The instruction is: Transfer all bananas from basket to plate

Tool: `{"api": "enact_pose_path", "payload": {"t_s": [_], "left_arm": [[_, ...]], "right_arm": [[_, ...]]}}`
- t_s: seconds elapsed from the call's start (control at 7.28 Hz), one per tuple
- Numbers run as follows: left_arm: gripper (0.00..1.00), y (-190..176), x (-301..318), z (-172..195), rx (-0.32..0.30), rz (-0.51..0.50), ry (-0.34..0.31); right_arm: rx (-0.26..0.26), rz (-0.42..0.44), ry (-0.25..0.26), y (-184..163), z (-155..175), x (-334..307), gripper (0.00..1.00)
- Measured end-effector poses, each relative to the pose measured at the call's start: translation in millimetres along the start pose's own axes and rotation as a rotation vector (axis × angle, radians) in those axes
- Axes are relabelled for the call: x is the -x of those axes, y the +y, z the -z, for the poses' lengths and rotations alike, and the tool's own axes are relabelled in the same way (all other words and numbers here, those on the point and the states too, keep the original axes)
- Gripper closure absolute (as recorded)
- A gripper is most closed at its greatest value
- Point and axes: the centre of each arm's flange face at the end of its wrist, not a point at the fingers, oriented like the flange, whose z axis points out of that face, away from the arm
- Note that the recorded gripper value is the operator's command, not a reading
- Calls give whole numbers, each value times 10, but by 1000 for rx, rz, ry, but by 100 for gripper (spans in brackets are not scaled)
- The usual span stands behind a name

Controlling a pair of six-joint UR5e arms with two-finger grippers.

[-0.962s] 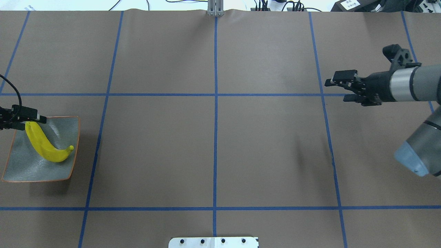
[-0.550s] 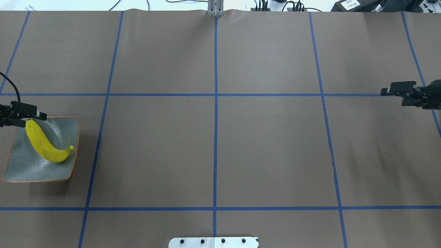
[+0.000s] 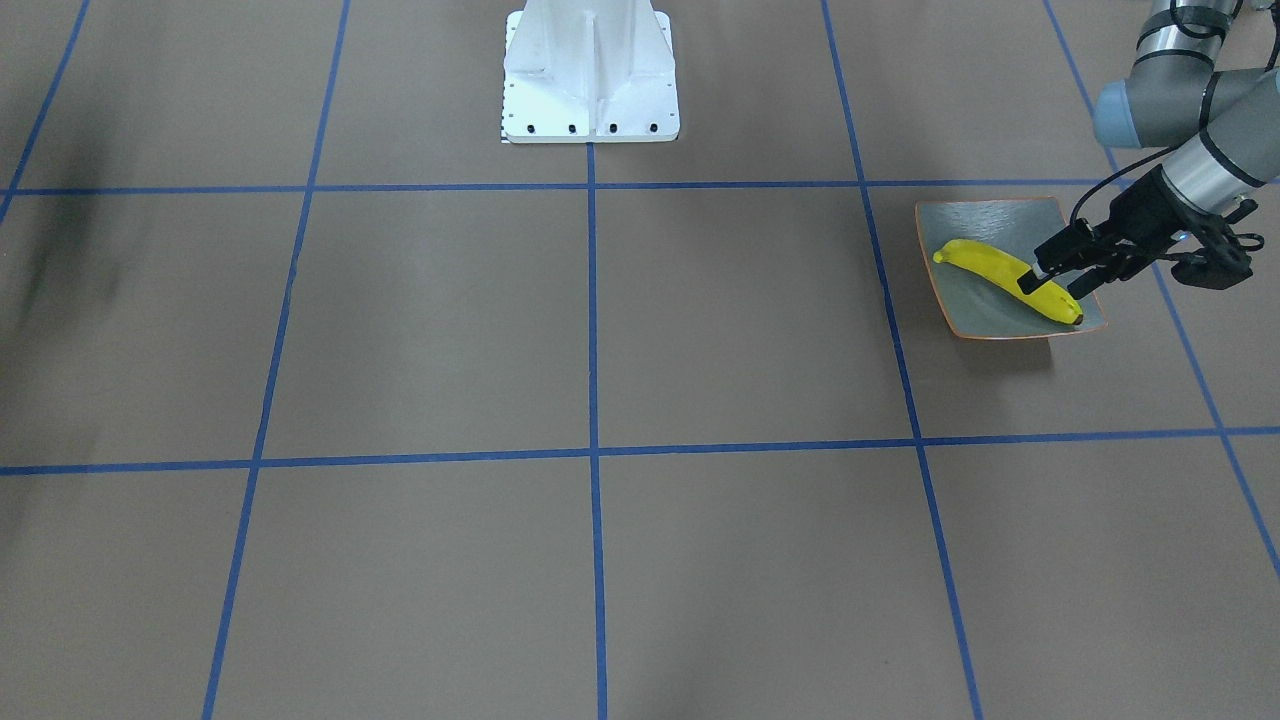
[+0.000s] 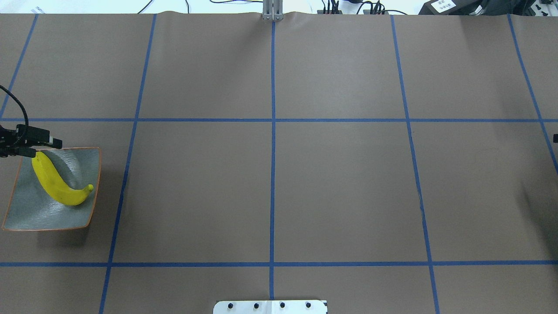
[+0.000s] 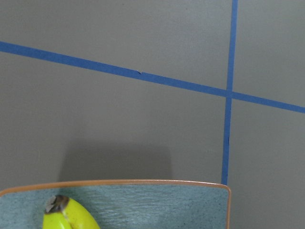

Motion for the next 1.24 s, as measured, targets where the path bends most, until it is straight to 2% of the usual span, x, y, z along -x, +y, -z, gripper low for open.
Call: {"api": "enact_pose_path", "payload": {"t_s": [0.27, 0.41, 0.82, 1.24], "left_arm": [[0, -7, -18, 2, -1, -3, 2], [0, -7, -26, 4, -1, -4, 4], [0, -2, -51, 24, -2, -8, 9], [0, 5, -79, 45, -4, -12, 13]], "right_arm": [[29, 79, 57, 199, -83, -479, 3], [44, 91, 72, 274, -138, -613, 6], [69, 86, 86, 370, -238, -774, 26], [85, 79, 87, 419, -279, -828, 34]]}}
